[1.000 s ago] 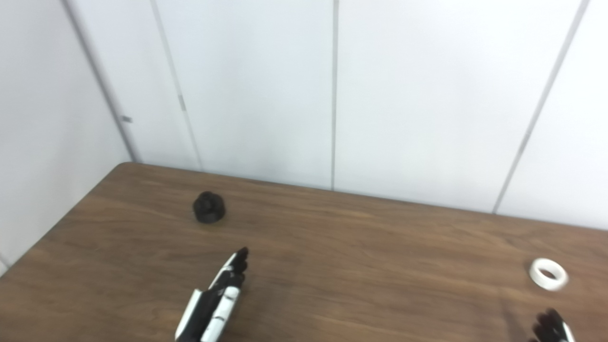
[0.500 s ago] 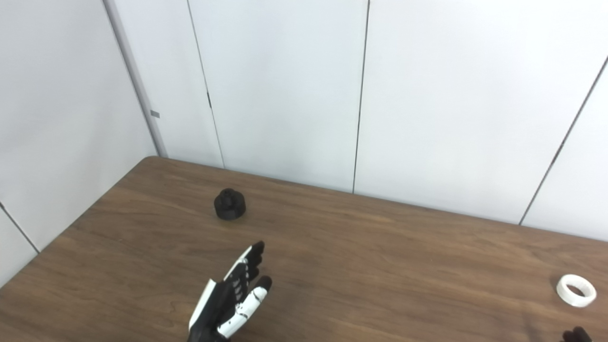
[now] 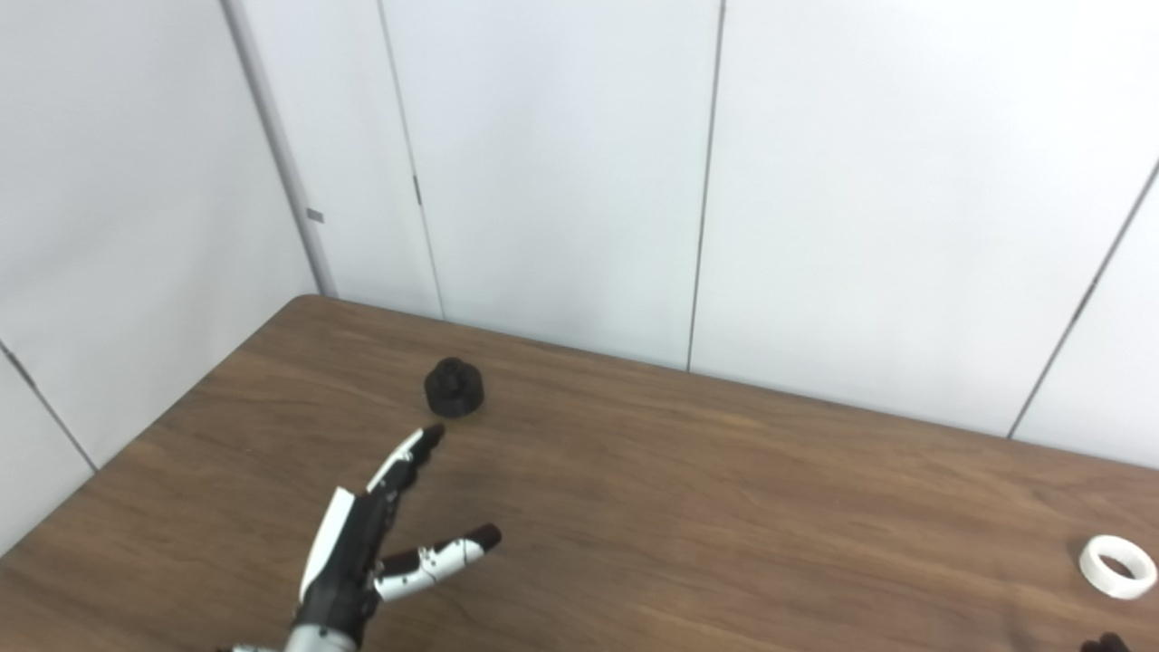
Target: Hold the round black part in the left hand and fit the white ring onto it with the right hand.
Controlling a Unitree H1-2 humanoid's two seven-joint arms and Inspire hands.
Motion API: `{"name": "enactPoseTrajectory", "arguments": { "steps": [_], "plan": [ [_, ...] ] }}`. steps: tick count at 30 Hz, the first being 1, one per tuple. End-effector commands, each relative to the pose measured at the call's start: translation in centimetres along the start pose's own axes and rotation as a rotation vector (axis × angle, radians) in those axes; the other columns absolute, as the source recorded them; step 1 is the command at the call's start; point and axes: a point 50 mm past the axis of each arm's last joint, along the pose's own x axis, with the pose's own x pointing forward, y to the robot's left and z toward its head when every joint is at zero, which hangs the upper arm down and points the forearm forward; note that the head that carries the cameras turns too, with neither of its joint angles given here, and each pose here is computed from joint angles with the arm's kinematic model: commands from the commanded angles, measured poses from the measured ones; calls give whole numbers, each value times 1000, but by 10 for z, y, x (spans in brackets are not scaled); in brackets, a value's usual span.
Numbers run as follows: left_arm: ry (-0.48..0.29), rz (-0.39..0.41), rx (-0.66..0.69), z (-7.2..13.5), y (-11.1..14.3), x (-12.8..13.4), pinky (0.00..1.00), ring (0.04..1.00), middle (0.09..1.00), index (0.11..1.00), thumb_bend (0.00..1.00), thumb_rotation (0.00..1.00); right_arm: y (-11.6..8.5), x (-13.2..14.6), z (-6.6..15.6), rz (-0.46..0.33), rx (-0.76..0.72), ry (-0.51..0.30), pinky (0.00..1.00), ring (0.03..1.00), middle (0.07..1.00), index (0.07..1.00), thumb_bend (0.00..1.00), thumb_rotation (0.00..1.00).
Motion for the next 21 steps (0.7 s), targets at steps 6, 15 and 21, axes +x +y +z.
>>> {"name": "enactPoseTrajectory", "arguments": {
  "steps": [6,15,21],
  "plan": [
    [-51,82,212,23,36,38,892,934,936,913,906,314,5,-4,-3,-5,6,-18,1000,1000,1000,1000,532,1000],
    [-43,114,360,17,50,76,998,998,950,887,918,340,7,-4,-4,-3,3,-23,1000,1000,1000,1000,519,1000],
    [-26,120,452,11,50,108,1000,1000,948,852,939,370,7,-4,-2,-5,-8,-21,1000,1000,998,1000,525,1000]
  ]
}}
